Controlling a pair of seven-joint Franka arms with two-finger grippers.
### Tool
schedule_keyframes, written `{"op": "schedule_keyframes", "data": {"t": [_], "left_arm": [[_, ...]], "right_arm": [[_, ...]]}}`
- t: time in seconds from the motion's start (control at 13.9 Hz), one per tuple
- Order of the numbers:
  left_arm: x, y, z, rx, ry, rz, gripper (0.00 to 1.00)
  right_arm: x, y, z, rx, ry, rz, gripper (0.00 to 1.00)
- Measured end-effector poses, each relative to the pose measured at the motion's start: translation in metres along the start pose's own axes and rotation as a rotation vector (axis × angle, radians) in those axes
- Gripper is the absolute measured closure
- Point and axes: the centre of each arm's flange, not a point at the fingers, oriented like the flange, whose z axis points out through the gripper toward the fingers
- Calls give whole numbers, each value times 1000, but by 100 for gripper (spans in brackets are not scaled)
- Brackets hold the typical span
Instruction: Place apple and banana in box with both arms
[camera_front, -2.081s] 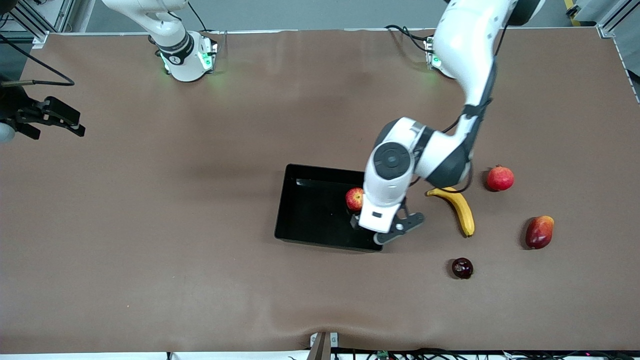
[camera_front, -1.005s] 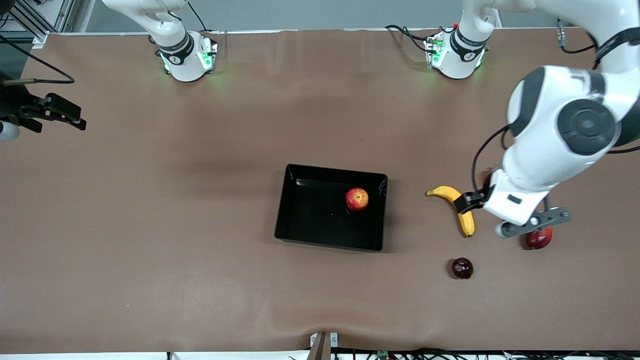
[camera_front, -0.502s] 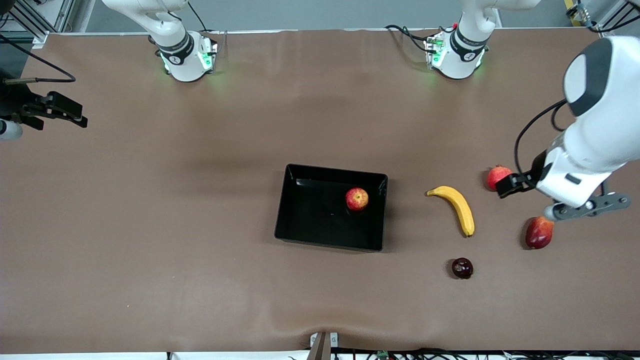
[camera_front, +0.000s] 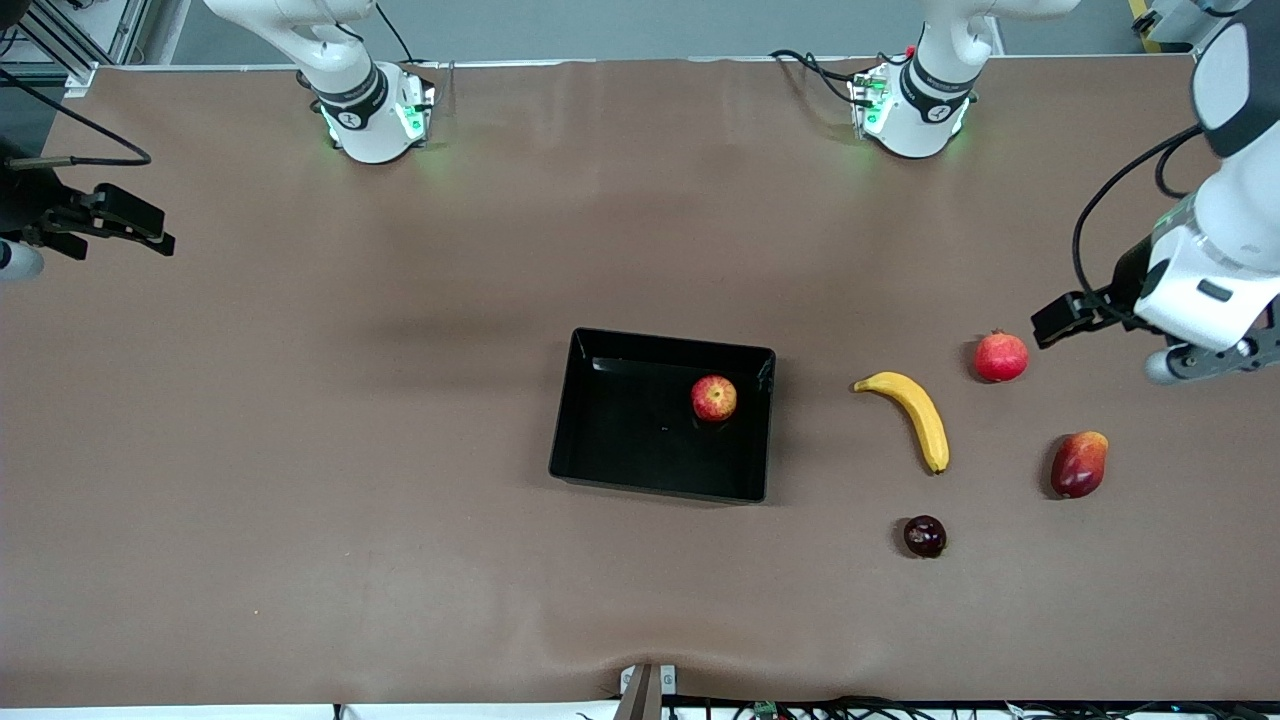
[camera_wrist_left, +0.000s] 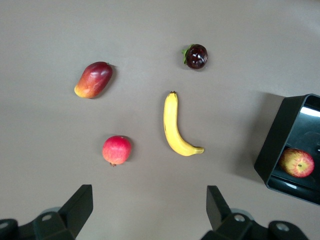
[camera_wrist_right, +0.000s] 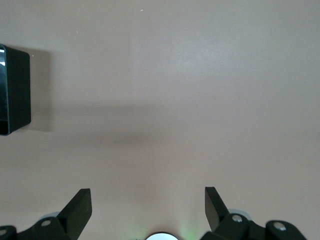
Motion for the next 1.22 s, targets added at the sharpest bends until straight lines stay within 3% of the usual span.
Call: {"op": "schedule_keyframes", "data": {"t": [0.43,0.86,1.22], "left_arm": [[-7,-17,-22,-12,27,-20,0],[-13,-53,-36,-8,7,41,0],[-26,-42,-39,-14,-8,74,0]], "right_arm": [[0,0,0,0,0,25,0],[0,-1,-2,0,3,3,0],[0,-2,-2,13,4,-14,0]]}}
